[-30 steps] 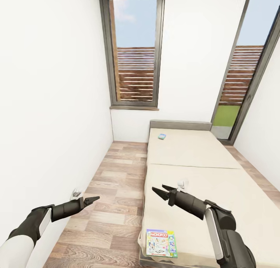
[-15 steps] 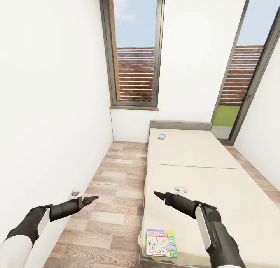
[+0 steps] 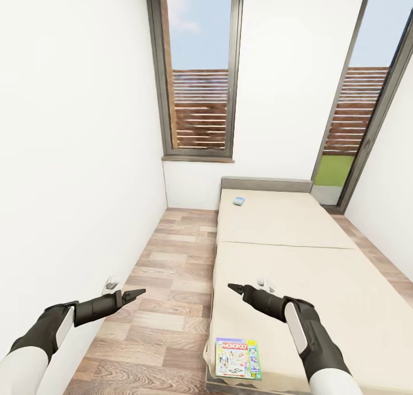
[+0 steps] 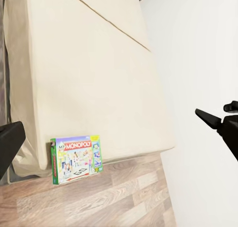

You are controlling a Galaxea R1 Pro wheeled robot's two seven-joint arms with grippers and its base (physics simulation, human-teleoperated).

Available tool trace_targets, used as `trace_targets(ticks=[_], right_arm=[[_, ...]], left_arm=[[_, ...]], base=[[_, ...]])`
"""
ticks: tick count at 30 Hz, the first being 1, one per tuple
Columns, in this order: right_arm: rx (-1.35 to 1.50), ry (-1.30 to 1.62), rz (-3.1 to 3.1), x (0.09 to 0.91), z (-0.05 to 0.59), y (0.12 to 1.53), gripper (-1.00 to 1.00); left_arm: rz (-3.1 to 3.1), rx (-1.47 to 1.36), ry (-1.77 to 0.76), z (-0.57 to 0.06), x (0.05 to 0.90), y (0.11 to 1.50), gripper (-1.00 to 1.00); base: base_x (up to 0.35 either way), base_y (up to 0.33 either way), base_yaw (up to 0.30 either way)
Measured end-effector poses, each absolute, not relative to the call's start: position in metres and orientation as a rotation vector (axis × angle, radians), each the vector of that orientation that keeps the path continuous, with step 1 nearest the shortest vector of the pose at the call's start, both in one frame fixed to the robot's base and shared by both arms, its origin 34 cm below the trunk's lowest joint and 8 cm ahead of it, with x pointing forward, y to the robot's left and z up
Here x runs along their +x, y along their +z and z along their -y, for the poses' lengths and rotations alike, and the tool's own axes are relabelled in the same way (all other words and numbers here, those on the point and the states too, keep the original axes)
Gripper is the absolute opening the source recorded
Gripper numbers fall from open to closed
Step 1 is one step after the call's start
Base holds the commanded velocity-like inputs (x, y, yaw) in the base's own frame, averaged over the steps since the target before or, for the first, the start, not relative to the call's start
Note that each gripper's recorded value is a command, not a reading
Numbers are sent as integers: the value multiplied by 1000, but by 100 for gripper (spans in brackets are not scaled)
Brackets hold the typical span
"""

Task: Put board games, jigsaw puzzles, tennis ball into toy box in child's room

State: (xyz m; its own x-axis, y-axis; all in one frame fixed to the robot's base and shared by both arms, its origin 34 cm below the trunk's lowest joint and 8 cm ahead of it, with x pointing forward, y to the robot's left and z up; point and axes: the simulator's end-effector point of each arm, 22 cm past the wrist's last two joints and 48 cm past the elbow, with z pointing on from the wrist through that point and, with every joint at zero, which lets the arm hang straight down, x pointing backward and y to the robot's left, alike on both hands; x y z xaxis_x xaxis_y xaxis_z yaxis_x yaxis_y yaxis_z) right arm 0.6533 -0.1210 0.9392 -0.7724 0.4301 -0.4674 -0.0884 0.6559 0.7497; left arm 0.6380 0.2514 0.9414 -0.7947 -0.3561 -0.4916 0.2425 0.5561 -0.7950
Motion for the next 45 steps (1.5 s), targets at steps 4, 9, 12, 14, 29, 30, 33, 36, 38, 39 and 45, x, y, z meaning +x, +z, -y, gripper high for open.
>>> trace_targets(ticks=[4, 9, 12, 14, 29, 30, 33, 36, 38, 39, 45], right_arm=[[270, 1059, -2240, 654, 121, 937, 100], [287, 1041, -2265, 653, 123, 930, 100], [307, 1023, -2277, 655, 126, 926, 100], [348, 1014, -2287, 654, 132, 919, 100], [656, 996, -2320, 648, 166, 876, 100], [664, 991, -2323, 648, 166, 874, 100], [680, 985, -2321, 647, 166, 871, 100], [708, 987, -2285, 651, 170, 873, 100], [732, 1001, -2261, 653, 172, 876, 100], [746, 1010, -2249, 654, 173, 877, 100], [871, 1128, -2153, 655, 179, 886, 100]], left_arm=[[-2166, -91, -1234, -252, 638, 941, 100], [-2166, -92, -1235, -251, 638, 941, 100], [-2166, -92, -1235, -251, 638, 941, 100], [-2166, -92, -1235, -251, 638, 941, 100], [-2167, -91, -1239, -249, 638, 940, 100], [-2167, -91, -1240, -248, 638, 940, 100], [-2167, -91, -1242, -247, 638, 940, 100], [-2166, -91, -1243, -247, 638, 940, 100], [-2165, -91, -1244, -246, 638, 941, 100], [-2165, -91, -1244, -246, 638, 941, 100], [-2166, -91, -1244, -246, 638, 940, 100]], base=[[0, 0, 0], [0, 0, 0], [0, 0, 0], [0, 0, 0], [0, 0, 0], [0, 0, 0], [0, 0, 0], [0, 0, 0], [0, 0, 0], [0, 0, 0], [0, 0, 0]])
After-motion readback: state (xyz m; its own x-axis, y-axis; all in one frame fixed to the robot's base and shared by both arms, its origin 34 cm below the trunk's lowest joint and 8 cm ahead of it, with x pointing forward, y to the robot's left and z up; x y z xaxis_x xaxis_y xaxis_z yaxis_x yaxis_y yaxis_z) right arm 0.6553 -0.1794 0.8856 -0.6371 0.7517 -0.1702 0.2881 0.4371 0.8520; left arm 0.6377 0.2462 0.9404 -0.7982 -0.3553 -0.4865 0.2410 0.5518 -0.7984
